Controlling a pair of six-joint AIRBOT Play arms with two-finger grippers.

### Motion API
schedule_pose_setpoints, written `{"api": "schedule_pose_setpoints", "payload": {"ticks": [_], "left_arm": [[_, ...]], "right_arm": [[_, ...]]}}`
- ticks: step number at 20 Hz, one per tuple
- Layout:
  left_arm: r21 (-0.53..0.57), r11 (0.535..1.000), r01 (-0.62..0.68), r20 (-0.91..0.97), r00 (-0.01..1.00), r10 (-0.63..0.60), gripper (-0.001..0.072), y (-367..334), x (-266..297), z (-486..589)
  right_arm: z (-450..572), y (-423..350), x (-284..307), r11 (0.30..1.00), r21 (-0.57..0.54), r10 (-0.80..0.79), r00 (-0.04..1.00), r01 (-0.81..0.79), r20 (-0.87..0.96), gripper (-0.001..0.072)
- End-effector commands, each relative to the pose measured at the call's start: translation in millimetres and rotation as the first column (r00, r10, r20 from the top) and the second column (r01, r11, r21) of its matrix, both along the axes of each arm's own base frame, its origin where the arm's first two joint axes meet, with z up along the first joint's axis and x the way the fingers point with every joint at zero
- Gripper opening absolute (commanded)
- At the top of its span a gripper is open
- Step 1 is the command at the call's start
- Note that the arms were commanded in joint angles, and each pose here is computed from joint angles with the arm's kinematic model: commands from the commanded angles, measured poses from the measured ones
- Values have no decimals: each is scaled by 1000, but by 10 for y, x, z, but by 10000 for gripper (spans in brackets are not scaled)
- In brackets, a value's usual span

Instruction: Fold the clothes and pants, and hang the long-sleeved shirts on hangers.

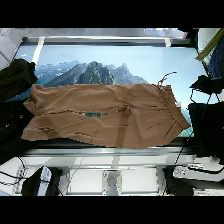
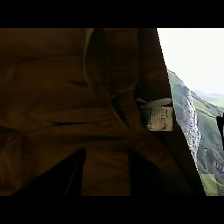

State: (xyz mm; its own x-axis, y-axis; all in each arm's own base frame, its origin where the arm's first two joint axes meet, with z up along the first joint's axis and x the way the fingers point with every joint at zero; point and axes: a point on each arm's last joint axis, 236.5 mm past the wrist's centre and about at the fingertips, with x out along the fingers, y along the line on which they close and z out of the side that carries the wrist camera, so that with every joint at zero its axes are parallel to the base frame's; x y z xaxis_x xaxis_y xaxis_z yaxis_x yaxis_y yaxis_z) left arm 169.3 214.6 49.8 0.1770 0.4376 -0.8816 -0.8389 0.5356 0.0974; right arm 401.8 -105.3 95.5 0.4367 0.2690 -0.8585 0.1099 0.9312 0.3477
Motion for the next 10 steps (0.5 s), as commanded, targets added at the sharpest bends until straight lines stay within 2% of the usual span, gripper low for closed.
{"api": "schedule_pose_setpoints", "payload": {"ticks": [1, 3, 6, 10], "left_arm": [[-286, 951, -116, 134, 978, 160, 585, -407, -233, -597], [-382, 920, -82, 286, 937, 203, 587, -423, 67, -718], [-480, 877, -29, 378, 895, 236, 587, -415, 439, -846], [-630, 776, -30, 297, 914, 276, 587, -564, 552, -1284]], "right_arm": [[358, 121, -175, 1000, -17, 14, 998, -12, 66, 322], [561, 150, -225, 999, -46, 13, 993, -8, 117, 322], [749, 195, -295, 998, -69, 17, 987, -6, 160, 321], [797, 217, -313, 998, -68, 15, 985, -4, 170, 321]]}}
